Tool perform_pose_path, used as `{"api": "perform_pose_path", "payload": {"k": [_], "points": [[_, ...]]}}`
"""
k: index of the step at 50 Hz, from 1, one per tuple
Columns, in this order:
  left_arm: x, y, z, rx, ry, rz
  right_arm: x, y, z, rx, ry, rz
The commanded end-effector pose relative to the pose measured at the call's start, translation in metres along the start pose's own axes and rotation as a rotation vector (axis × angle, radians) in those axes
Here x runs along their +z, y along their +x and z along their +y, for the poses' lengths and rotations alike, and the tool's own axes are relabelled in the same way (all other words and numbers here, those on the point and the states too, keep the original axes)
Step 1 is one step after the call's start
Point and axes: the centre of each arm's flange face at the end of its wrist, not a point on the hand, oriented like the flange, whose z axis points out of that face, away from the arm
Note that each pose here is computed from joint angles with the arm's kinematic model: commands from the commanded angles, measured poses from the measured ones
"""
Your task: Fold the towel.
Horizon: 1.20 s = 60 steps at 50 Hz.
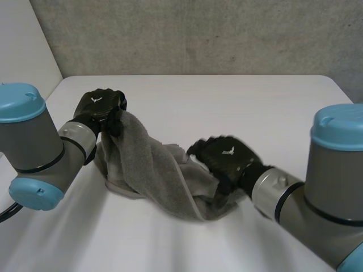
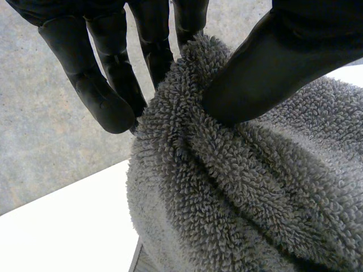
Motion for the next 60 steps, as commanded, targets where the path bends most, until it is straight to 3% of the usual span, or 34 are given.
{"api": "perform_pose_path", "payload": {"k": [1,13,49,60], "points": [[0.0,0.0,0.0,0.0,0.0,0.0,0.006,-0.018,0.031,0.053,-0.152,-0.075],[0.001,-0.001,0.001,-0.001,0.0,-0.002,0.013,-0.023,0.036,0.003,-0.126,-0.008],[0.001,-0.001,0.001,-0.001,0.0,-0.005,0.032,-0.054,0.065,0.03,-0.11,-0.071],[0.001,0.0,0.0,-0.002,0.003,-0.004,0.044,-0.049,0.07,-0.003,-0.083,-0.011]]}}
